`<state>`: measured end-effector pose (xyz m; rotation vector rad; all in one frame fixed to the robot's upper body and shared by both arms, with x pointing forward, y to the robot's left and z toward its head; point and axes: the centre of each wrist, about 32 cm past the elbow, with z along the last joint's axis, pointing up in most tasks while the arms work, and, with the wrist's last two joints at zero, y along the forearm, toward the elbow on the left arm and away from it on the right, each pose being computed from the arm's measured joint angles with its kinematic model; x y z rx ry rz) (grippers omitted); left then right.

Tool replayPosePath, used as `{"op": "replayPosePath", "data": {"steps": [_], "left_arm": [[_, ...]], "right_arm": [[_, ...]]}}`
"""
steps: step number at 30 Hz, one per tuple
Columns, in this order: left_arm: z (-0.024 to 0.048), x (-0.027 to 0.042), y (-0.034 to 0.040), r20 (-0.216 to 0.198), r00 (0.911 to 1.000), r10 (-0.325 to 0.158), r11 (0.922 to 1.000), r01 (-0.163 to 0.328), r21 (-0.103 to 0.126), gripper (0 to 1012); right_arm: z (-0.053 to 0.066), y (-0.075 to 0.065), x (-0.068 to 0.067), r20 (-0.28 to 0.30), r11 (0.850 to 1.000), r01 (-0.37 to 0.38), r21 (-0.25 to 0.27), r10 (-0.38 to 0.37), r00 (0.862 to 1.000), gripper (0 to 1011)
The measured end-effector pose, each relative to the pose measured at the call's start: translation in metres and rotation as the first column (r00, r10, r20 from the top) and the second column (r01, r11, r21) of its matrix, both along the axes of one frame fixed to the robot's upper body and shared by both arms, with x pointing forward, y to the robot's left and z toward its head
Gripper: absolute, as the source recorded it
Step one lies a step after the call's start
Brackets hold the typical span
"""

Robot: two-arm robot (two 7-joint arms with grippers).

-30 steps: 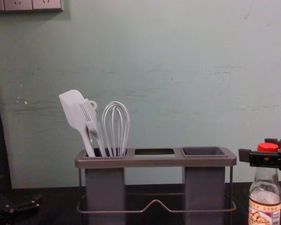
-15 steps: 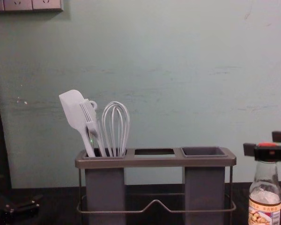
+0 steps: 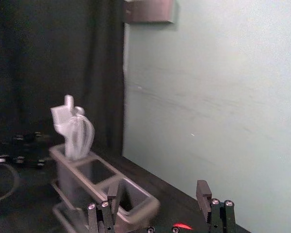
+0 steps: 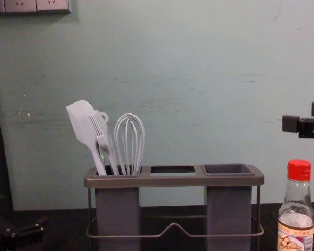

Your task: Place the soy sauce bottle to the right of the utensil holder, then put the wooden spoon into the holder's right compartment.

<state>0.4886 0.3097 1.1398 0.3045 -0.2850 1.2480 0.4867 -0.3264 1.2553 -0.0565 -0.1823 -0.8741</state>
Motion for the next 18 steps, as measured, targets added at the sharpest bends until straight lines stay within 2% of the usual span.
{"op": "replayPosePath", "data": {"steps": [4, 5, 8, 9, 14, 17, 18], "left_arm": [[0.0, 0.0, 0.0, 0.0, 1.0, 0.0, 1.0, 0.0, 0.0, 1011], [0.0, 0.0, 0.0, 0.0, 1.0, 0.0, 1.0, 0.0, 0.0, 1011], [0.0, 0.0, 0.0, 0.0, 1.0, 0.0, 1.0, 0.0, 0.0, 1012], [0.0, 0.0, 0.0, 0.0, 1.0, 0.0, 1.0, 0.0, 0.0, 1012], [0.0, 0.0, 0.0, 0.0, 1.0, 0.0, 1.0, 0.0, 0.0, 1011], [0.0, 0.0, 0.0, 0.0, 1.0, 0.0, 1.0, 0.0, 0.0, 1011], [0.0, 0.0, 0.0, 0.0, 1.0, 0.0, 1.0, 0.0, 0.0, 1011]], "right_arm": [[0.014, 0.006, -0.011, 0.011, 0.998, -0.064, -0.018, 0.065, 0.998, 1004], [0.014, 0.006, -0.011, 0.011, 0.998, -0.064, -0.018, 0.065, 0.998, 1004], [0.028, 0.018, -0.023, -0.02, 0.995, -0.088, -0.052, 0.087, 0.996, 1004], [0.028, 0.018, -0.023, -0.02, 0.995, -0.088, -0.052, 0.087, 0.996, 1004], [0.049, 0.046, -0.036, -0.11, 0.981, -0.138, -0.134, 0.124, 0.986, 1004], [0.055, 0.057, -0.04, -0.15, 0.975, -0.151, -0.161, 0.127, 0.98, 1004], [0.06, 0.065, -0.041, -0.186, 0.97, -0.163, -0.182, 0.128, 0.974, 1004]]}}
